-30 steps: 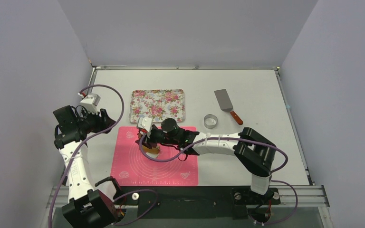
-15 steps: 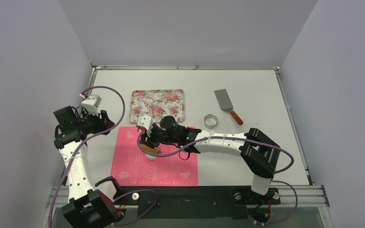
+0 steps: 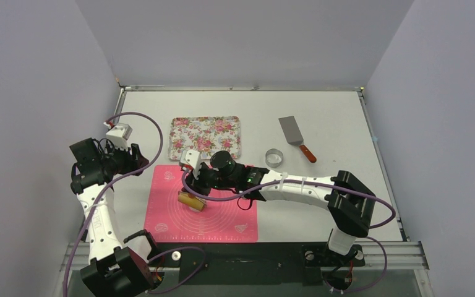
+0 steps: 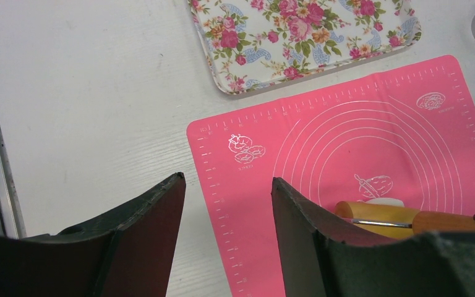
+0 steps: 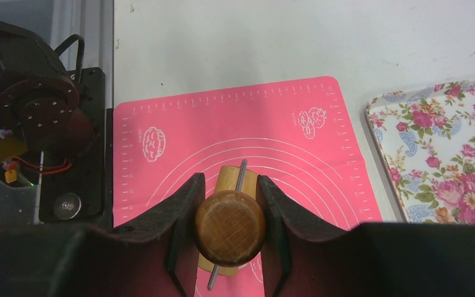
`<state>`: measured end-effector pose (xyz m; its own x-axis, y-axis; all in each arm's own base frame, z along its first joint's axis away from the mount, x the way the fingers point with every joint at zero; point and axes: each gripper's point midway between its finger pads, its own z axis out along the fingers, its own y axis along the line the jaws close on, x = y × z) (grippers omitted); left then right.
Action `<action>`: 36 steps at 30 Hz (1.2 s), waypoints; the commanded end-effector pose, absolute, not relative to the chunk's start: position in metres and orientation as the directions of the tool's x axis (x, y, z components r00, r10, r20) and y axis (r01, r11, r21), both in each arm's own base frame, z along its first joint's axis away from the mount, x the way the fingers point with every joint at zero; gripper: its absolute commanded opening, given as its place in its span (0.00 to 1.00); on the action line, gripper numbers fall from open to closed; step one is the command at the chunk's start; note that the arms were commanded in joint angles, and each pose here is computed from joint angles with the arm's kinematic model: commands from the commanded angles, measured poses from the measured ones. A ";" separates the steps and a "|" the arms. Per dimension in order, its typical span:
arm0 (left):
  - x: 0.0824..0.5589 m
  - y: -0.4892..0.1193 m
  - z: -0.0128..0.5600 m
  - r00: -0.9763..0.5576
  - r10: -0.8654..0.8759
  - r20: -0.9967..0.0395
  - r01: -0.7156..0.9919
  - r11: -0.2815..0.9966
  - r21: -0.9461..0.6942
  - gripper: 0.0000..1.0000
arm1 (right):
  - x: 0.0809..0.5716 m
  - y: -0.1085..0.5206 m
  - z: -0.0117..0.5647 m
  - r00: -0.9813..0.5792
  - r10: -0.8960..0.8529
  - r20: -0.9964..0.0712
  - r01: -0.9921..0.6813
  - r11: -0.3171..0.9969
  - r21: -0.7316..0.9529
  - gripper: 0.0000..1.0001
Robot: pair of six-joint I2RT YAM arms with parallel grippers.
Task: Roll out the dumpling wrappers from the dough
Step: Flatten out the dough on the work surface.
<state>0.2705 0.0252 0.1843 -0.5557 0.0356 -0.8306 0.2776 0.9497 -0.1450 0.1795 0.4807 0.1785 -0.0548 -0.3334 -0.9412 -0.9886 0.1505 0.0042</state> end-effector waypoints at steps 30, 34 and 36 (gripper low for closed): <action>0.274 0.024 0.193 -0.534 0.048 -0.844 0.295 0.946 -0.133 0.52 | 0.239 0.465 0.198 -0.076 -0.333 -0.940 -0.945 0.326 -0.039 0.00; 0.274 0.024 0.193 -0.532 0.048 -0.845 0.295 0.946 -0.132 0.52 | 0.239 0.462 0.175 -0.098 -0.372 -0.923 -0.942 0.334 -0.034 0.00; 0.274 0.023 0.193 -0.530 0.048 -0.846 0.296 0.946 -0.131 0.52 | 0.238 0.463 0.163 -0.110 -0.381 -0.918 -0.942 0.335 -0.026 0.00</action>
